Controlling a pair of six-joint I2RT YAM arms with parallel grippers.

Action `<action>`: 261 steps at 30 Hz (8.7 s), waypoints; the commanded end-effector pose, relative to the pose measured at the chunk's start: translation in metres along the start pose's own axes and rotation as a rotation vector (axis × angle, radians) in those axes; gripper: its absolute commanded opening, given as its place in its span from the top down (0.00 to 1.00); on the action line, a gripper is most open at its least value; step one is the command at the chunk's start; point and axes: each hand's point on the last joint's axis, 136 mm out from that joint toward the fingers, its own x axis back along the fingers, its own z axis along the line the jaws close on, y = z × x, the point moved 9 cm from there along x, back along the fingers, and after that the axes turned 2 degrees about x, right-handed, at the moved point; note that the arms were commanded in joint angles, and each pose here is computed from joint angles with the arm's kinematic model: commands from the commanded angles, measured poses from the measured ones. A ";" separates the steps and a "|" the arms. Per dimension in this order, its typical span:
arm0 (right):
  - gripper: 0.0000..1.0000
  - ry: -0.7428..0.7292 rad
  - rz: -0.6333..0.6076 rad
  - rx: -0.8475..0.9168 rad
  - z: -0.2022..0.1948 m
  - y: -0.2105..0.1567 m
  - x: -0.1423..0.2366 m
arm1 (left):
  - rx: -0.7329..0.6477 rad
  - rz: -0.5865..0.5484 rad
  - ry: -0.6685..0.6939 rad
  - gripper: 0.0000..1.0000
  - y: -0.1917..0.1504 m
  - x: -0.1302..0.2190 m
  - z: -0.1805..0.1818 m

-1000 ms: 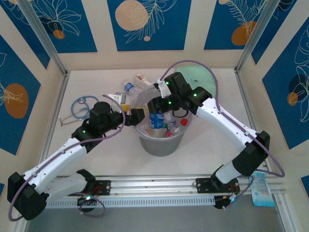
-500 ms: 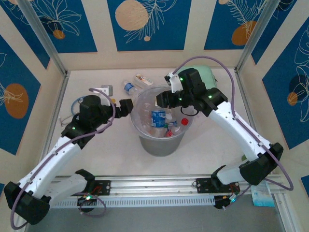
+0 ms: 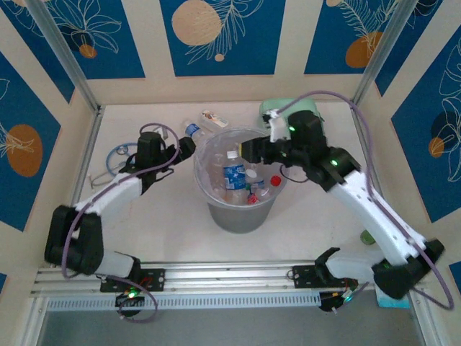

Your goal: Put the plastic bottles in the bin

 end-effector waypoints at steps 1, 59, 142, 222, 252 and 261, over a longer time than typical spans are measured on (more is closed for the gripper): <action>0.43 -0.120 -0.151 -0.008 -0.012 -0.008 0.028 | 0.055 -0.051 -0.019 0.00 0.020 -0.029 -0.007; 0.39 -0.081 -0.177 -0.108 -0.050 0.016 0.076 | -0.277 -0.160 -0.064 0.50 0.040 0.069 -0.042; 0.90 -0.012 0.608 -0.070 -0.008 -0.060 -0.106 | -0.564 -0.043 -0.285 0.01 -0.032 0.145 -0.092; 0.38 -0.607 0.809 -0.058 -0.195 -0.103 -0.141 | -0.324 -0.054 -0.022 0.06 -0.004 0.169 -0.020; 0.37 -0.648 0.827 -0.073 -0.212 -0.091 -0.196 | -0.301 -0.058 -0.005 0.06 -0.006 0.168 -0.016; 0.59 -0.635 0.850 -0.132 -0.221 -0.105 -0.195 | -0.309 -0.058 0.000 0.06 -0.005 0.167 -0.015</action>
